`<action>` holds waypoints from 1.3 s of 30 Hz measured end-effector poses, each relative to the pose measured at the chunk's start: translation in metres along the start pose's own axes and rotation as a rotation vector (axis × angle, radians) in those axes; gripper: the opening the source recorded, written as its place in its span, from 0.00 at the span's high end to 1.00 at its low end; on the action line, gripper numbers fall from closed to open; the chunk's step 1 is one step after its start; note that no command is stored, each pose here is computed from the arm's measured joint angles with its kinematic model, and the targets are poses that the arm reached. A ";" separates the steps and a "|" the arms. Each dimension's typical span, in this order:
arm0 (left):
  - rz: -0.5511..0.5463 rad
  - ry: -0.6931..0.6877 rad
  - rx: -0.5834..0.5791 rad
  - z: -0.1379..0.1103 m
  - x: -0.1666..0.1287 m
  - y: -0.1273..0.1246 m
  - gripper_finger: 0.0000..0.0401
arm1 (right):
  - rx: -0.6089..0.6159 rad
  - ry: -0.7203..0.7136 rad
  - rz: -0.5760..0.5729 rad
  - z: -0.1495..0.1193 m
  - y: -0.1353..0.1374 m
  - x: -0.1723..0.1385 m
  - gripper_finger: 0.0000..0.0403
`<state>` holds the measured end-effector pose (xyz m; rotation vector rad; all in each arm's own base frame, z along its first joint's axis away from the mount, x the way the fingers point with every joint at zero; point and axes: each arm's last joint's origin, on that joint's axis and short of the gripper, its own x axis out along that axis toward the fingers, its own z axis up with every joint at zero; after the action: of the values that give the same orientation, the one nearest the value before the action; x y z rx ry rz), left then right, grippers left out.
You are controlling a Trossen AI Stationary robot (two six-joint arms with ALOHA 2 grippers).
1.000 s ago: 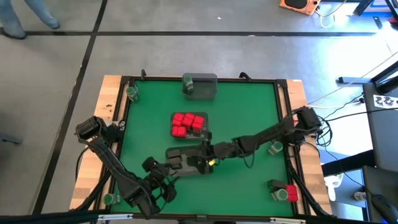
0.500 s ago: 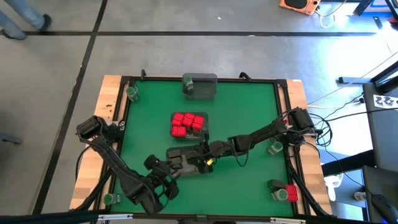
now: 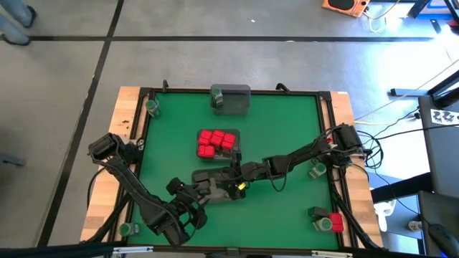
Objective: Sort spices by type
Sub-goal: Put the black seasoning can into the bottom gray bin, then put the green seasoning bottle into the top gray bin
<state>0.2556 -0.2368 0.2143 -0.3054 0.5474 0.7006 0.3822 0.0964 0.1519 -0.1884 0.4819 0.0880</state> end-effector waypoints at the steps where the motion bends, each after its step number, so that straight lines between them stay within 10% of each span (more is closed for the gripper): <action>1: 0.000 0.000 -0.001 0.000 0.000 0.000 0.19 | 0.000 0.001 0.000 0.000 0.000 0.000 0.52; 10: 0.000 0.000 -0.003 0.000 0.000 0.000 0.19 | -0.001 0.014 0.003 0.005 -0.001 -0.007 0.33; 27: 0.006 0.016 -0.039 0.004 0.006 -0.001 0.19 | -0.037 0.111 0.052 0.053 -0.017 -0.107 0.32; 39: 0.252 0.127 0.002 0.069 0.058 0.038 0.19 | -0.058 0.195 -0.095 0.026 -0.034 -0.171 0.32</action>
<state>0.2920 -0.1478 0.2348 -0.2831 0.7150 0.9285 0.2470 0.0619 0.2596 -0.2777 0.6643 -0.0099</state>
